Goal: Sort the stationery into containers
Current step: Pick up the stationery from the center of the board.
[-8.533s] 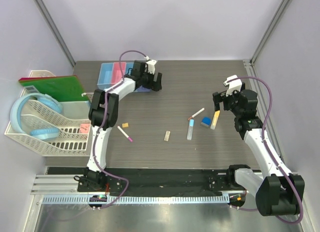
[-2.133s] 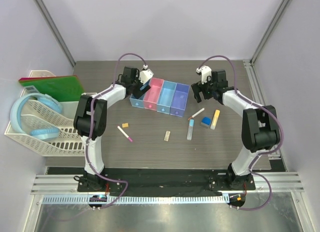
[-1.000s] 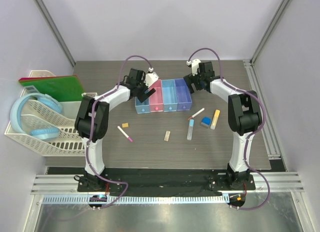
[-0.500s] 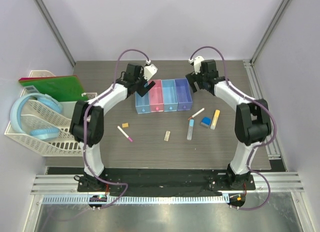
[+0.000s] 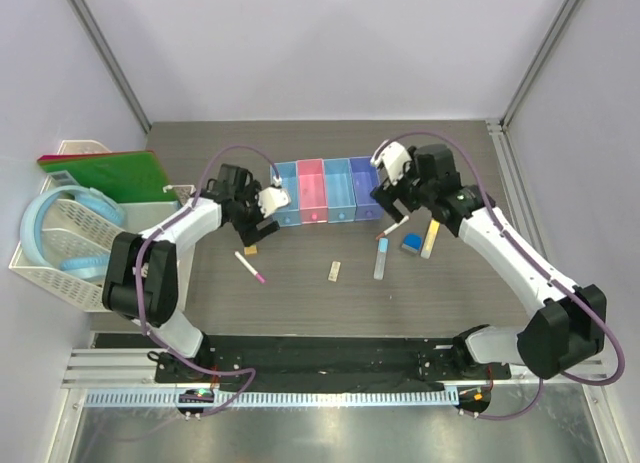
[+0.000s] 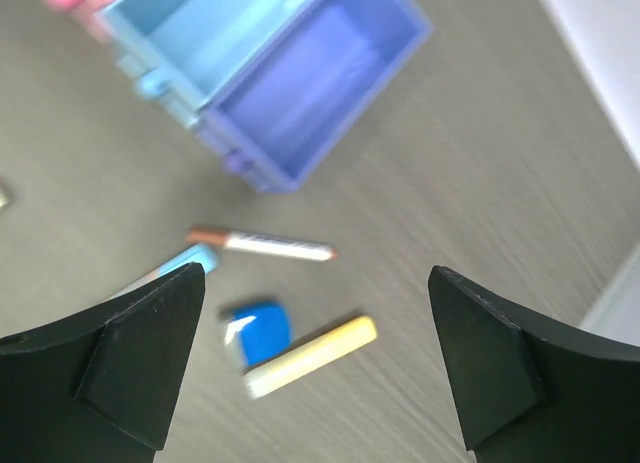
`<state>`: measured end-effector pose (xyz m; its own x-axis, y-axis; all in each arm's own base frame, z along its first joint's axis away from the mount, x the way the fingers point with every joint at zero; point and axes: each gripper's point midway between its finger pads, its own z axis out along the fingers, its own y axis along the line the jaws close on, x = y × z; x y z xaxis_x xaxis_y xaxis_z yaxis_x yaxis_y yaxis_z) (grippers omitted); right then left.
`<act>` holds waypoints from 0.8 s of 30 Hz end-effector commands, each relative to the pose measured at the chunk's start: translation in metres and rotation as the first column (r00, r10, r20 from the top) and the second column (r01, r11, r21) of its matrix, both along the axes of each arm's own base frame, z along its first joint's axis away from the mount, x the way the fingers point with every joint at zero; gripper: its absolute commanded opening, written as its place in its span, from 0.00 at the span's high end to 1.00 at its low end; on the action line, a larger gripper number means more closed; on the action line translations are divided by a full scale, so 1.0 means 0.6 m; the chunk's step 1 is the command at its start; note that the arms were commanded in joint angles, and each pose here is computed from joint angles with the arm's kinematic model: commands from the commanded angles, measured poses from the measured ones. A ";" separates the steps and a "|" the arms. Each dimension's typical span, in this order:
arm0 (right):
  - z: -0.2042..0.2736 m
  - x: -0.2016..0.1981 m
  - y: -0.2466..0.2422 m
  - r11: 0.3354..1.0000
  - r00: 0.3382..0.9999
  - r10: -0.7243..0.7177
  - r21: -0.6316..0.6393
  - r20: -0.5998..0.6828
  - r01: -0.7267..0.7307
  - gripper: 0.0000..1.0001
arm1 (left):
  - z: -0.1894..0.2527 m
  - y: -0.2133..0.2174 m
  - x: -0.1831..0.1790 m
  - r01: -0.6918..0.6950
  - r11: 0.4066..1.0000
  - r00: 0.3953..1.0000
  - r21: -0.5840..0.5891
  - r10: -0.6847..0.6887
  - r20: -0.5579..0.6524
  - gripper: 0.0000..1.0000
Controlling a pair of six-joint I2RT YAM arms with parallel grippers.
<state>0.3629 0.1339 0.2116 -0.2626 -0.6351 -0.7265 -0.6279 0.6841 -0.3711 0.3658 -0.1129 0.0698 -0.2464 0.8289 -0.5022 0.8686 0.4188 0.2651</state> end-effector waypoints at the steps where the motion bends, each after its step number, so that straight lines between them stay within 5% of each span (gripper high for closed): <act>1: -0.036 -0.054 0.034 0.989 0.989 0.124 -0.073 -0.081 -0.130 0.01 | -0.045 0.006 -0.036 0.091 0.996 0.994 0.020 -0.089 -0.057 0.07; 24: -0.096 -0.077 0.091 0.963 0.959 0.213 -0.129 -0.185 -0.239 0.00 | -0.091 0.033 -0.107 0.124 0.991 0.964 0.048 -0.109 -0.244 0.18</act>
